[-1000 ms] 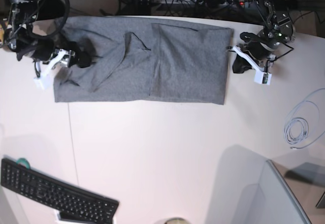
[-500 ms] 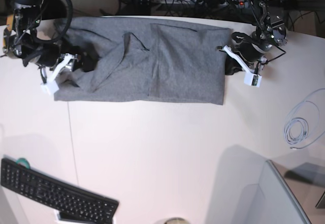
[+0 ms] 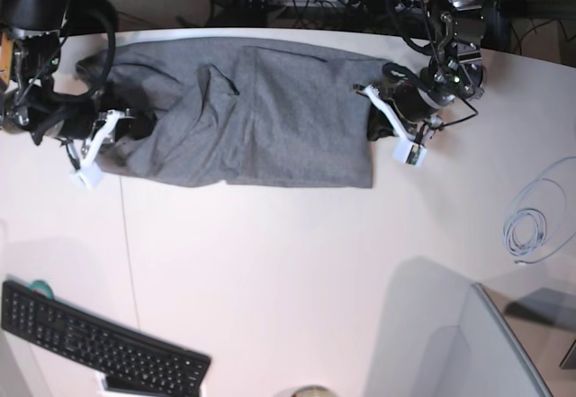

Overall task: Layout the t-shirt on the table in an organized manner, then fold the t-shirt properly
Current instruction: 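Grasp both ends of the folded strip with both grippers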

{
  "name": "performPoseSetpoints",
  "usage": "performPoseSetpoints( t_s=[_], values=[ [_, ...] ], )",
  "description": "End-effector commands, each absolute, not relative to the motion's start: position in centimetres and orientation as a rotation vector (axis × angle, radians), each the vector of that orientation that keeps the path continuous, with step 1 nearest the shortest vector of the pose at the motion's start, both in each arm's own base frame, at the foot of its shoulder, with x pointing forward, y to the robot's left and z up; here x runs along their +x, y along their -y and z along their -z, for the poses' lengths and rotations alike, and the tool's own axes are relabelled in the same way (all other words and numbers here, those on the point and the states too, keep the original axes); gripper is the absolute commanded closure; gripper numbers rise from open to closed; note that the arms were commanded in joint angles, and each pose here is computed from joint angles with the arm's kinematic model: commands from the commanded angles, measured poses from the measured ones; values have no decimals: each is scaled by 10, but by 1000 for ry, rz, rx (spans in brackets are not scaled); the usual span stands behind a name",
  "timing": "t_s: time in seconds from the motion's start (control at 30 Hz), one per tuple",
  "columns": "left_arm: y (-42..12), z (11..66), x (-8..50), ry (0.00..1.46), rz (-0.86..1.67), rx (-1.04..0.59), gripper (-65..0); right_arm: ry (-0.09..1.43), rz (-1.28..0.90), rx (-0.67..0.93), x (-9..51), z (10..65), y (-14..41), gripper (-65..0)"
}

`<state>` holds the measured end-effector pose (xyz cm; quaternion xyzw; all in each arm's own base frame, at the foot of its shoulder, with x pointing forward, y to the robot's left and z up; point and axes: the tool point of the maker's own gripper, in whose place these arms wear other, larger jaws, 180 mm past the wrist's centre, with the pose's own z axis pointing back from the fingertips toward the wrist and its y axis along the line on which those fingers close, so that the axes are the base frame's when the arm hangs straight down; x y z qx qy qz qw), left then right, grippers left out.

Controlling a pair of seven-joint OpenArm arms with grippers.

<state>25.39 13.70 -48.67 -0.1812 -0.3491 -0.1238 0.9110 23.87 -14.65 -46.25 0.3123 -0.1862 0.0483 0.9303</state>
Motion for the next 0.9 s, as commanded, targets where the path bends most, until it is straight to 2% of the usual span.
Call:
performPoseSetpoints(
  t_s=[0.0,0.2,0.47,0.63,0.87],
  values=[
    [-139,481,260,743,262,-370,0,444,-105,635,255,445,148,-6],
    [-134,479,261,748,261,-379,0,500,-18,585,260,412,139,-6],
    [-134,479,261,750,261,-380,0,472,13,636,247,382,97,-6],
    [-124,477,266,753,287,-395,0,422,-63,697,241,382,50,-6],
    [-117,476,266,753,307,-405,0,398,-63,758,238,379,-2,-6]
  ],
)
